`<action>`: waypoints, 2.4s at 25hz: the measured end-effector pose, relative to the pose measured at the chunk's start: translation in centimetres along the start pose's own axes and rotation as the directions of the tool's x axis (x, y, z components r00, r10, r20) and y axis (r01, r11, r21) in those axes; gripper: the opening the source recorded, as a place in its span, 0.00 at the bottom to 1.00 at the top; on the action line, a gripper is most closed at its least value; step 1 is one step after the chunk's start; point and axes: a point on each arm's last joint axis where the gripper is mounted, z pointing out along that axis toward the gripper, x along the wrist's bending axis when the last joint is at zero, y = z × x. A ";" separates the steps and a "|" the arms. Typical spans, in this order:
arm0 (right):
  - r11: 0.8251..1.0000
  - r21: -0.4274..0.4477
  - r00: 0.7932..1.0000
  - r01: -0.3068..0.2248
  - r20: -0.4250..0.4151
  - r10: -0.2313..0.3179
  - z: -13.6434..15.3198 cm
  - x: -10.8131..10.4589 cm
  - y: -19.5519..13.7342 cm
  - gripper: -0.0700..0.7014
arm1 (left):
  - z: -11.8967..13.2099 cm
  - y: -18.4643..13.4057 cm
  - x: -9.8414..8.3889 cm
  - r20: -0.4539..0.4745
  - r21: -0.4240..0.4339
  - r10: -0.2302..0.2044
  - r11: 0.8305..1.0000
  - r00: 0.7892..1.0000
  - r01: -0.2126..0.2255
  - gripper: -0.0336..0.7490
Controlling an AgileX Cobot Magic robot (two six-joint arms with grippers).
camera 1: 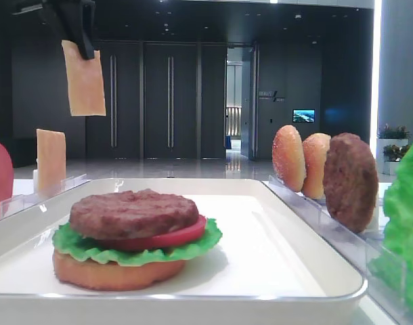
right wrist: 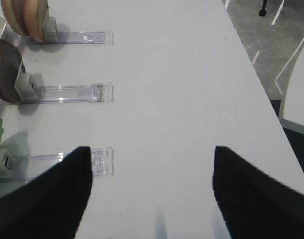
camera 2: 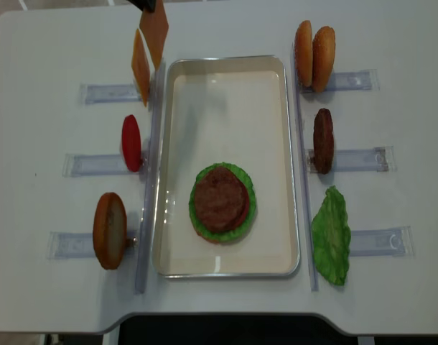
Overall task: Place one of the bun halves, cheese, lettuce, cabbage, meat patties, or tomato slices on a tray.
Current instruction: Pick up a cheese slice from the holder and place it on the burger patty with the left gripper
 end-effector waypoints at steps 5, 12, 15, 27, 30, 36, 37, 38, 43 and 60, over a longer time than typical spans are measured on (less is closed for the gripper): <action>1.000 0.000 1.000 0.000 0.000 0.000 0.0 0.0 0.0 0.72 | -2.3 -1.9 -0.7 0.089 0.016 -0.030 0.999 0.996 0.029 0.09; 1.000 0.000 1.000 0.000 0.000 0.000 0.0 0.0 0.0 0.72 | -3.7 -5.3 -0.5 0.113 0.067 -0.020 0.998 0.993 0.013 0.09; 1.000 0.000 1.000 0.000 0.000 0.000 0.0 0.0 0.0 0.72 | -3.7 -6.6 -0.3 0.108 0.096 -0.010 0.995 0.994 0.000 0.09; 1.000 0.000 1.000 0.000 0.000 0.000 0.0 0.0 0.0 0.72 | -4.0 -8.9 -1.5 0.272 0.150 -0.028 0.989 0.962 -0.014 0.09; 1.000 0.000 1.000 0.000 0.000 0.000 0.0 0.0 0.0 0.72 | -3.9 -8.9 -1.6 0.291 0.149 -0.013 0.988 0.957 -0.032 0.09; 1.000 0.000 1.000 0.000 0.000 0.000 0.0 0.0 0.0 0.72 | -2.5 -10.4 -2.5 0.427 0.196 -0.008 0.977 0.904 -0.084 0.09; 1.000 0.000 1.000 0.000 0.000 0.000 0.0 0.0 0.0 0.72 | -2.1 -10.7 -2.6 0.451 0.199 -0.013 0.976 0.892 -0.086 0.09; 1.000 0.000 1.000 0.000 0.000 0.000 0.0 0.0 0.0 0.72 | -1.7 -11.0 -2.7 0.468 0.200 -0.021 0.976 0.883 -0.083 0.09; 1.000 0.000 1.000 0.000 0.000 0.000 0.0 0.0 0.0 0.72 | 0.3 -12.7 -2.7 0.517 0.201 -0.053 0.978 0.854 -0.061 0.09; 1.000 0.000 1.000 0.000 0.000 0.000 0.0 0.0 0.0 0.72 | 5.1 -18.7 -2.4 0.654 0.173 -0.088 0.984 0.751 -0.036 0.09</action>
